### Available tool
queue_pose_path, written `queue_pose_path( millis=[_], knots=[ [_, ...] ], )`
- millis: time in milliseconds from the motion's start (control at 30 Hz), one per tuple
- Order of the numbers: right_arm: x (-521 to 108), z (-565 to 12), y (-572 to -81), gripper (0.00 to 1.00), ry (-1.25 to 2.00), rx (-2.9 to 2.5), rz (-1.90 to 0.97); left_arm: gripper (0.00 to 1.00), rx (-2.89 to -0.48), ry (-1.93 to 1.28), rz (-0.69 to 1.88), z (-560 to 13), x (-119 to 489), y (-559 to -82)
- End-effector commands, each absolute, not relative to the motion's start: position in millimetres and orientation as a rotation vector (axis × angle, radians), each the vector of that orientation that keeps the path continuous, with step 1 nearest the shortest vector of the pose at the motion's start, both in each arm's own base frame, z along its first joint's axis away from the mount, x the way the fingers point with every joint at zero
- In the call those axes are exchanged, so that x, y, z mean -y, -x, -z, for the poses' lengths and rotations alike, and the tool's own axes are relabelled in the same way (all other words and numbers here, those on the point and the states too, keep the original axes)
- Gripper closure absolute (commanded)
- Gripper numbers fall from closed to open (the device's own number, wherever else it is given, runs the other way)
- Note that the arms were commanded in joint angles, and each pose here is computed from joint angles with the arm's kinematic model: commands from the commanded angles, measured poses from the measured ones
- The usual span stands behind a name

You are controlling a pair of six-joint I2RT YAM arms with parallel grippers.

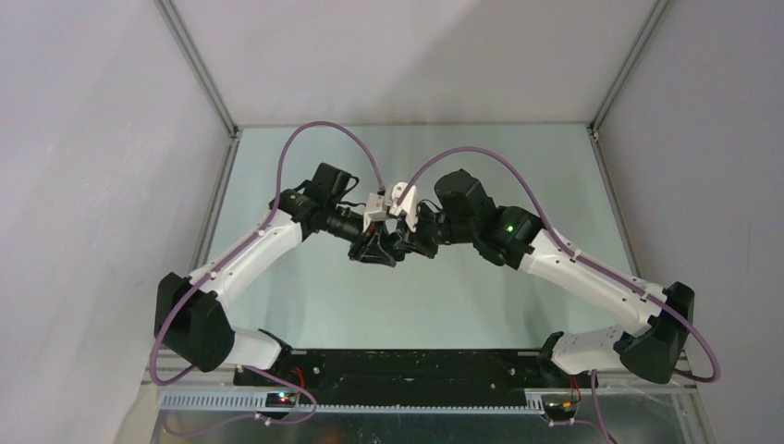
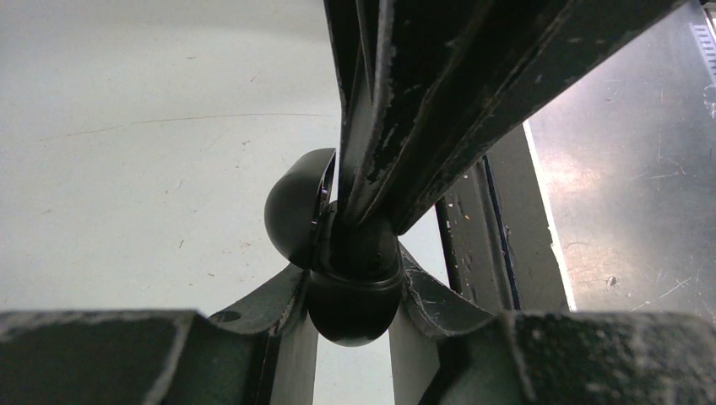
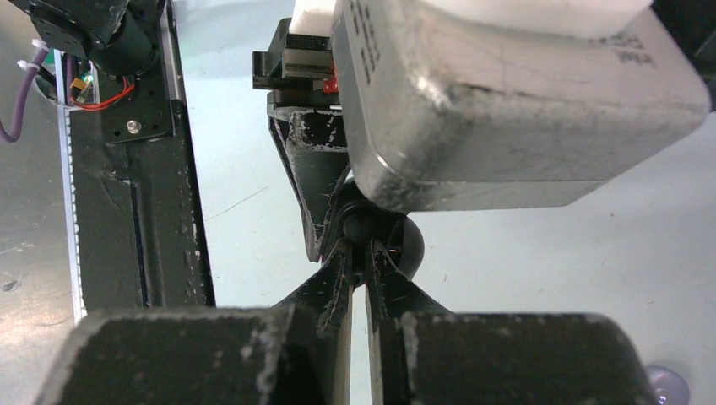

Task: Insert the wireless bluetooth earbuds into the charging case
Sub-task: Place the earbud in the charging case.

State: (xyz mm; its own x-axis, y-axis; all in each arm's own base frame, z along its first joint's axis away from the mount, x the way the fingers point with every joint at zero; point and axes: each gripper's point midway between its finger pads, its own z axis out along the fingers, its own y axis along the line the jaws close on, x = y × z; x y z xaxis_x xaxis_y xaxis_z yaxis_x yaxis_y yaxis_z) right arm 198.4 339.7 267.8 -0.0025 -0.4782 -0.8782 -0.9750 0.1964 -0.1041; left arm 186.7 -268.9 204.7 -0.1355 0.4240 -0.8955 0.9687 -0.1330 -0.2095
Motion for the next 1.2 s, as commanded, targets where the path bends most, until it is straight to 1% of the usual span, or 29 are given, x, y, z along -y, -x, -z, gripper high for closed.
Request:
queue_pose_path(
  millis=[0,167,600,800,867,933,1000,1033,1067,1167],
  knots=[
    [-349.3,-272.6,-193.6,0.91,1.4,-1.591,-0.796,0.99,-1.454,-1.577,1.259,-229.8,274.0,-183.5],
    [-352.4,-269.6,-189.1,0.91,1.415,-1.595,-0.833,0.99,-1.452,-1.579,1.256,-230.3,273.8,-183.0],
    [-356.7,-264.6,-190.1,0.9,1.415,-1.608,-0.824,0.99,-1.442,-1.586,1.255,-230.3,272.7,-181.7],
    [-351.5,-271.6,-193.4,0.87,1.406,-1.585,-0.78,0.99,-1.442,-1.586,1.255,-230.4,272.6,-181.5],
    [-350.4,-273.4,-192.1,0.84,1.41,-1.577,-0.78,0.99,-1.441,-1.586,1.254,-230.5,272.6,-181.8],
    [-348.9,-275.9,-191.1,0.77,1.413,-1.566,-0.777,0.99,-1.442,-1.587,1.254,-230.4,272.8,-181.5],
    [-346.5,-280.0,-190.6,0.65,1.414,-1.551,-0.77,0.99,-1.444,-1.586,1.253,-230.2,272.6,-182.0],
    [-345.8,-281.4,-190.6,0.62,1.414,-1.546,-0.767,0.99,-1.446,-1.585,1.254,-229.6,272.6,-182.2],
    [-344.1,-284.5,-189.1,0.57,1.413,-1.537,-0.769,0.99,-1.446,-1.586,1.254,-229.7,272.6,-182.0],
    [-339.1,-292.1,-187.8,0.54,1.406,-1.518,-0.777,0.99,-1.446,-1.586,1.255,-229.9,272.9,-182.2]
  ],
)
